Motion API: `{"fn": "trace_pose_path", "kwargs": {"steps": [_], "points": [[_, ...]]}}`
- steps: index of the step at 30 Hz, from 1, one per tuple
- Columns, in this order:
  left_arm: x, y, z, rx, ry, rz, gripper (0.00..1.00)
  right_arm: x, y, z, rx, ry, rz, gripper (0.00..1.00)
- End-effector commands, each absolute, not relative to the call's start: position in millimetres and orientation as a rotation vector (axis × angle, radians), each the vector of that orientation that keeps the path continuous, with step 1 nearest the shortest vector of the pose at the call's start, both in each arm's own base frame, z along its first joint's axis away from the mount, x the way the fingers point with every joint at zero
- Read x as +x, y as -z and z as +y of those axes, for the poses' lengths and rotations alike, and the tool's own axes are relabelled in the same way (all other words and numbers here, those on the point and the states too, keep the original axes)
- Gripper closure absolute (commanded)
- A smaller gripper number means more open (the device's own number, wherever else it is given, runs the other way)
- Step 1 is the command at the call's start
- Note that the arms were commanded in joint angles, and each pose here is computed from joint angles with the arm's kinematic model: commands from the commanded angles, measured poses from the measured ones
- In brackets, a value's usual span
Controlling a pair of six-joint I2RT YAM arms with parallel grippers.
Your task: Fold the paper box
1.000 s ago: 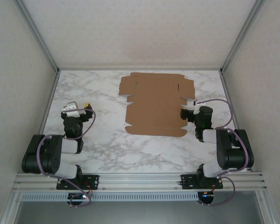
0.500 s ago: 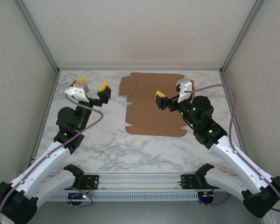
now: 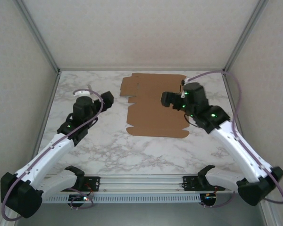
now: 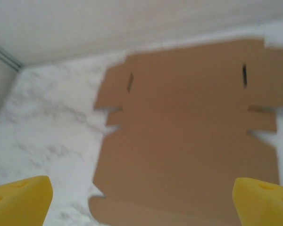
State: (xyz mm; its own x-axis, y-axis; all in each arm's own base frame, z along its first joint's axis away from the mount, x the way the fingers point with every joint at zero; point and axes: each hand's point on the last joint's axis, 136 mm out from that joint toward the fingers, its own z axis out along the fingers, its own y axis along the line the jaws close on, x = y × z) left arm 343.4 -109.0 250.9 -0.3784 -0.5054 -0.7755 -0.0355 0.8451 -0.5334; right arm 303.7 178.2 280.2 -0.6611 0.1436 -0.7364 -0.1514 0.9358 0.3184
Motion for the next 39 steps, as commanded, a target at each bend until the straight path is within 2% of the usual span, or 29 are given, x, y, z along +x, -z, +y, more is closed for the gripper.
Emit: {"fn": "trace_pose_path", "kwargs": {"steps": [1, 5, 7, 8, 10, 12, 15, 20, 23, 30, 36, 39], "points": [[334, -240, -155, -0.356, 0.835, 1.935, 0.00, 299, -211, 196, -0.031, -0.428, 2.473, 0.02], [327, -219, -178, -0.324, 0.935, 2.022, 0.00, 311, -160, 220, -0.171, -0.373, 2.625, 0.21], [325, -221, -179, -0.321, 0.929, 2.040, 0.00, 319, -137, 231, -0.209, -0.354, 2.696, 0.36], [324, -223, -177, -0.318, 0.903, 2.045, 0.00, 322, -128, 234, -0.221, -0.327, 2.723, 0.46], [324, -231, -164, -0.320, 0.810, 2.041, 0.00, 329, -110, 237, -0.236, -0.258, 2.770, 0.56], [323, -233, -151, -0.340, 0.728, 2.043, 0.00, 335, -93, 238, -0.247, -0.198, 2.815, 0.56], [321, -225, -150, -0.352, 0.751, 2.076, 0.00, 339, -70, 242, -0.268, -0.158, 2.880, 0.55], [320, -215, -143, -0.390, 0.736, 2.088, 0.00, 327, -42, 249, -0.308, -0.172, 2.960, 0.59], [323, -215, -135, -0.413, 0.725, 2.080, 0.00, 310, -29, 245, -0.340, -0.170, 3.008, 0.69], [339, -202, -126, -0.499, 0.769, 2.095, 0.00, 254, -5, 227, -0.390, -0.200, 3.107, 0.69], [354, -182, -138, -0.506, 0.780, 2.158, 0.00, 218, -16, 236, -0.522, -0.342, 3.109, 0.83], [364, -177, -148, -0.495, 0.804, 2.179, 0.00, 226, -43, 238, -0.537, -0.371, 3.034, 0.90]]}}
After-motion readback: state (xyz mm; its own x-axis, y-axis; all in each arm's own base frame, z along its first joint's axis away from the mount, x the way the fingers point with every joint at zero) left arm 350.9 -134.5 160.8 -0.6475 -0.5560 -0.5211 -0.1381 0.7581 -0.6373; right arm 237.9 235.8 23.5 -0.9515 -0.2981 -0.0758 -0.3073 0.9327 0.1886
